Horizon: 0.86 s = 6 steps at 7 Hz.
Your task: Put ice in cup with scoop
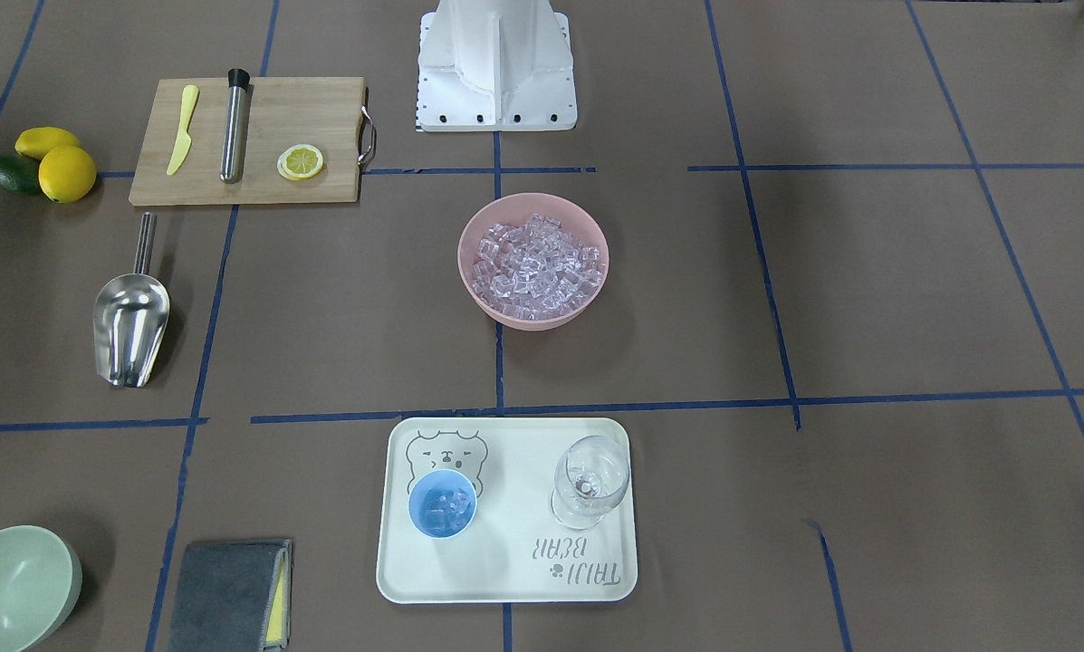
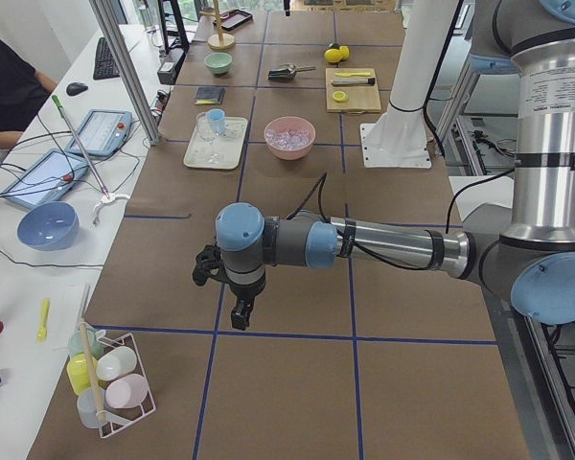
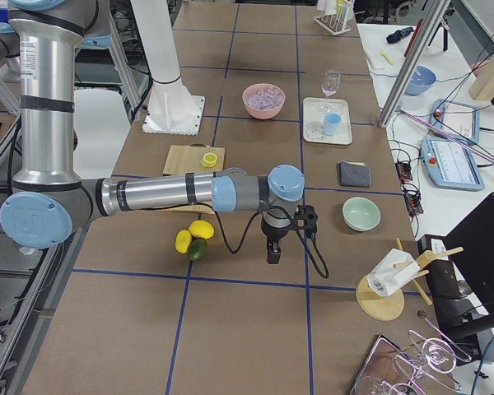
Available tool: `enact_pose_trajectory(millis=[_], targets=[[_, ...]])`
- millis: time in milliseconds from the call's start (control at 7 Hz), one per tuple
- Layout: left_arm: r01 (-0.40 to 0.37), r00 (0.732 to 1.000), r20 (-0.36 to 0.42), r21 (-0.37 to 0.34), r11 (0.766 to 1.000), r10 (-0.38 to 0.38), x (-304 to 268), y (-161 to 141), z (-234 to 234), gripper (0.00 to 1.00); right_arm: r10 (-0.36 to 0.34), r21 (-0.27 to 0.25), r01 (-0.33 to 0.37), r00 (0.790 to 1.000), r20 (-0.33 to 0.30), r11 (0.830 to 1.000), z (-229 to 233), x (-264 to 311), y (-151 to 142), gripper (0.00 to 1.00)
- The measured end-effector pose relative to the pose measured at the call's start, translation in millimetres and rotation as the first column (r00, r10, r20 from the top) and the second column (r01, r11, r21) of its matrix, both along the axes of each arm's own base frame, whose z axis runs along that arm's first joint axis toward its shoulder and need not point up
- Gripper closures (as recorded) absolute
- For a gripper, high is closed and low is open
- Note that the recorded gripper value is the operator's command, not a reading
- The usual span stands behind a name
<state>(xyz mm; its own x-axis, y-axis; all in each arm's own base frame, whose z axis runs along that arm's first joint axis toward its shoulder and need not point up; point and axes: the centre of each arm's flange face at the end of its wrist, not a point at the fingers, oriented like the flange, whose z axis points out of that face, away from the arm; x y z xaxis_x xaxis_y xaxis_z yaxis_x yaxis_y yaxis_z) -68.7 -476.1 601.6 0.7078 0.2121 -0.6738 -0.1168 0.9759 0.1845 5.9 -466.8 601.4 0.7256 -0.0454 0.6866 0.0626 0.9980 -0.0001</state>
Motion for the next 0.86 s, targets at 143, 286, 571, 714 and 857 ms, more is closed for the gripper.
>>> enact_pose_trajectory(millis=[143, 286, 571, 714, 857], targets=[[-0.001, 1.0, 0.0, -0.001, 1.0, 0.001, 0, -2, 1, 0.0, 0.015, -0.017, -0.015, 1.0, 0.017, 1.0, -2, -1, 0, 0.0], [-0.002, 1.0, -0.001, -0.011, 1.0, 0.002, 1, -2, 6, 0.0, 0.028, -0.031, -0.027, 0.999, 0.029, 0.999, -3, -2, 0, 0.0], [-0.006, 1.0, -0.003, -0.037, 0.999, 0.005, 3, 0, 15, 0.0, 0.034, -0.041, -0.032, 0.999, 0.036, 0.999, -3, -4, -1, 0.0], [-0.007, 1.0, -0.007, -0.051, 0.999, 0.006, 4, 1, 18, 0.0, 0.033, -0.042, -0.032, 0.999, 0.037, 0.999, -3, -5, -1, 0.0], [-0.01, 1.0, -0.023, -0.078, 0.997, 0.008, 7, 3, 21, 0.0, 0.032, -0.042, -0.03, 0.999, 0.037, 0.999, -3, -6, -2, 0.0]])
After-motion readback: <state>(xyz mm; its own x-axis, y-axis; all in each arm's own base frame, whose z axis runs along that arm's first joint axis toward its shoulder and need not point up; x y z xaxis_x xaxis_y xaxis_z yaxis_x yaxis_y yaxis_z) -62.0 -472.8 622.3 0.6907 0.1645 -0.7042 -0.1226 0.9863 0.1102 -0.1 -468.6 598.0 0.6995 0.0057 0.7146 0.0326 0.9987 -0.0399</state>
